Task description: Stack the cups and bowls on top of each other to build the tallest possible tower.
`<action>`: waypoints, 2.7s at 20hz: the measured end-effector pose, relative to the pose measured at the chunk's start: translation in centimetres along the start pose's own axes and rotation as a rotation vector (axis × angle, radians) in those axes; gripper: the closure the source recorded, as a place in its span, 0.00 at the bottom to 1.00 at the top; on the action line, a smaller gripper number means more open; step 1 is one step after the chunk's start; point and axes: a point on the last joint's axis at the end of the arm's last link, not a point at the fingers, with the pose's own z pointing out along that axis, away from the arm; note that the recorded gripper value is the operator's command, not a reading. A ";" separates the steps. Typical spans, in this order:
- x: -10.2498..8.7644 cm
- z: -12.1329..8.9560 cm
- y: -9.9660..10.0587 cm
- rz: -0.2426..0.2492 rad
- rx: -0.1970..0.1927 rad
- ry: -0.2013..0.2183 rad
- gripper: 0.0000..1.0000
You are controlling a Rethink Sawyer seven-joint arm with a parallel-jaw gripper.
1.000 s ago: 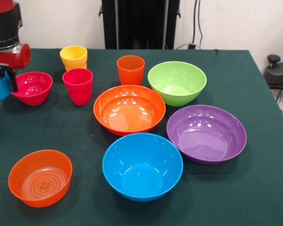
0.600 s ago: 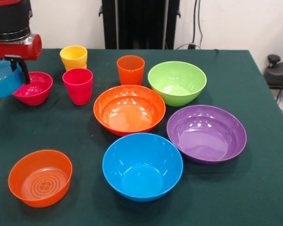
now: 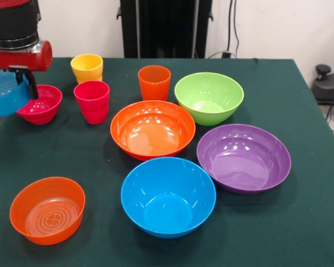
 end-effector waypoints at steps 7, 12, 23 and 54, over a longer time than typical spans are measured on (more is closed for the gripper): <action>0.0 0.0 0.6 -0.010 -0.001 0.003 1.00; 0.0 -0.1 2.0 -0.035 -0.003 0.010 1.00; -0.2 -0.4 5.0 -0.087 -0.003 0.016 1.00; 3.3 -4.4 7.1 -0.171 0.047 0.004 1.00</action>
